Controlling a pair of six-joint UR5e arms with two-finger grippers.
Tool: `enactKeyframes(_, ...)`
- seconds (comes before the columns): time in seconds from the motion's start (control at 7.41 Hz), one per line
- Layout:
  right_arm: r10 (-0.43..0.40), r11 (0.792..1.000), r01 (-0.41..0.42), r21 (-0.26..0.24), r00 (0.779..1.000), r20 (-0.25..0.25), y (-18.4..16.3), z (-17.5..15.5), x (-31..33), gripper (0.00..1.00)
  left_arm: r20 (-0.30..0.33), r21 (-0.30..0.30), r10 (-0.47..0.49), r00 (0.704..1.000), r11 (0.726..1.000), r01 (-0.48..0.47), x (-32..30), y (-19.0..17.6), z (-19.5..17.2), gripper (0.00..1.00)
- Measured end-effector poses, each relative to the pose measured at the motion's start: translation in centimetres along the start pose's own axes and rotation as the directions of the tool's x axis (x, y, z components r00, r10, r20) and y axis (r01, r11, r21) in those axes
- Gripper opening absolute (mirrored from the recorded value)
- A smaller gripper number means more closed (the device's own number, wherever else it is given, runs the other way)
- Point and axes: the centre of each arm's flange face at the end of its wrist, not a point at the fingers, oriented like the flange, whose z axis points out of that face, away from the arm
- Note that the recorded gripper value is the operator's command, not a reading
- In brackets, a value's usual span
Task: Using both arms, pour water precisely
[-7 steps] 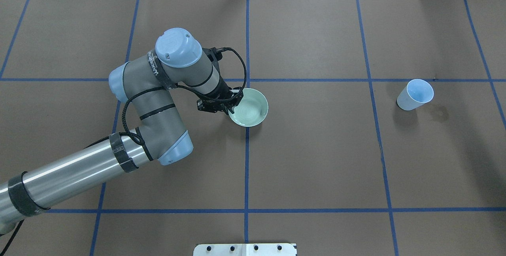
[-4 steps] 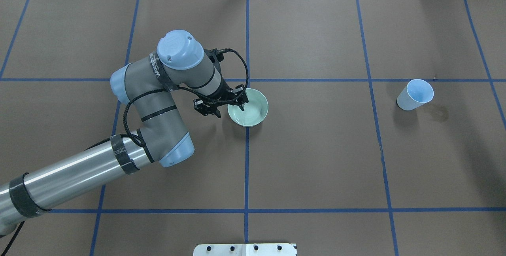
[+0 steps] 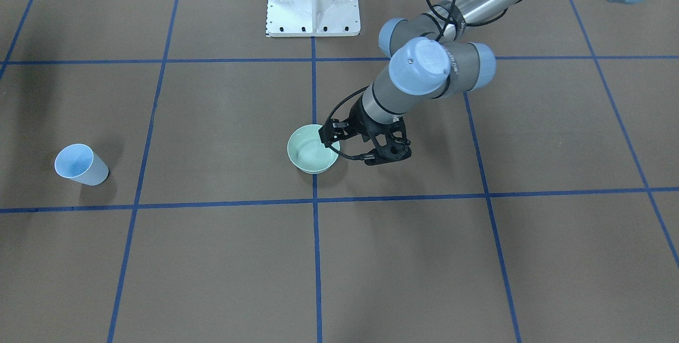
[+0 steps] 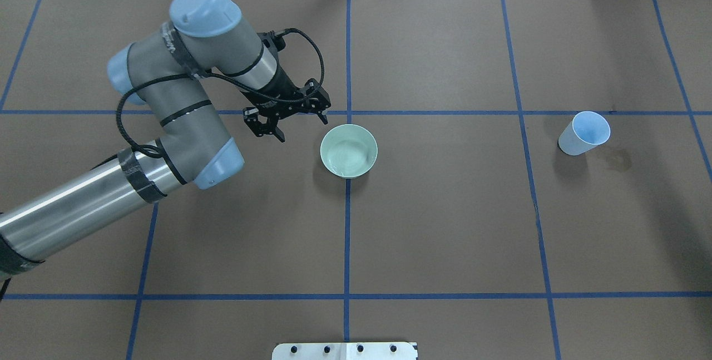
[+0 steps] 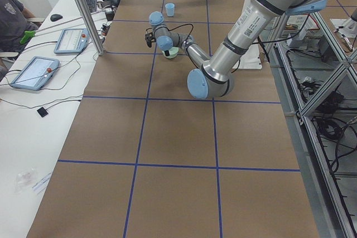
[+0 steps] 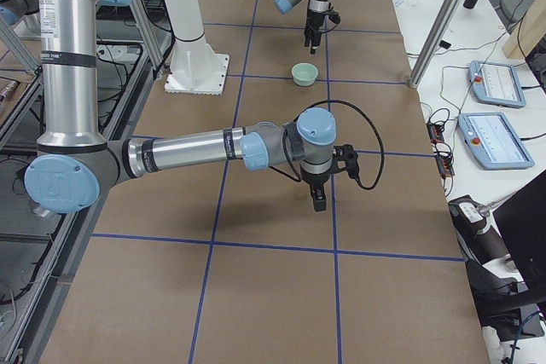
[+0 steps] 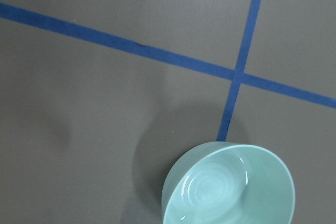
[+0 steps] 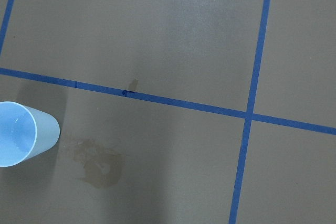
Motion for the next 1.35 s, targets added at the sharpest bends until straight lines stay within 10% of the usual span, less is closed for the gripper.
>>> enactKeyframes(0.54, -0.199, 0.979, 0.195, 0.057, 0.977, 0.08, -0.8, 5.6, -9.0, 0.99, 0.001, -0.034, -0.061, 0.998, 0.998, 0.061, -11.2, -1.9, -5.0, 1.0)
enactKeyframes(1.35, -0.278, 0.944, 0.248, 0.219, 0.953, 0.118, 3.0, 11.3, -17.4, 0.99, 0.118, 0.184, 0.134, 0.984, 0.971, -0.154, -27.8, -9.5, -13.8, 1.0)
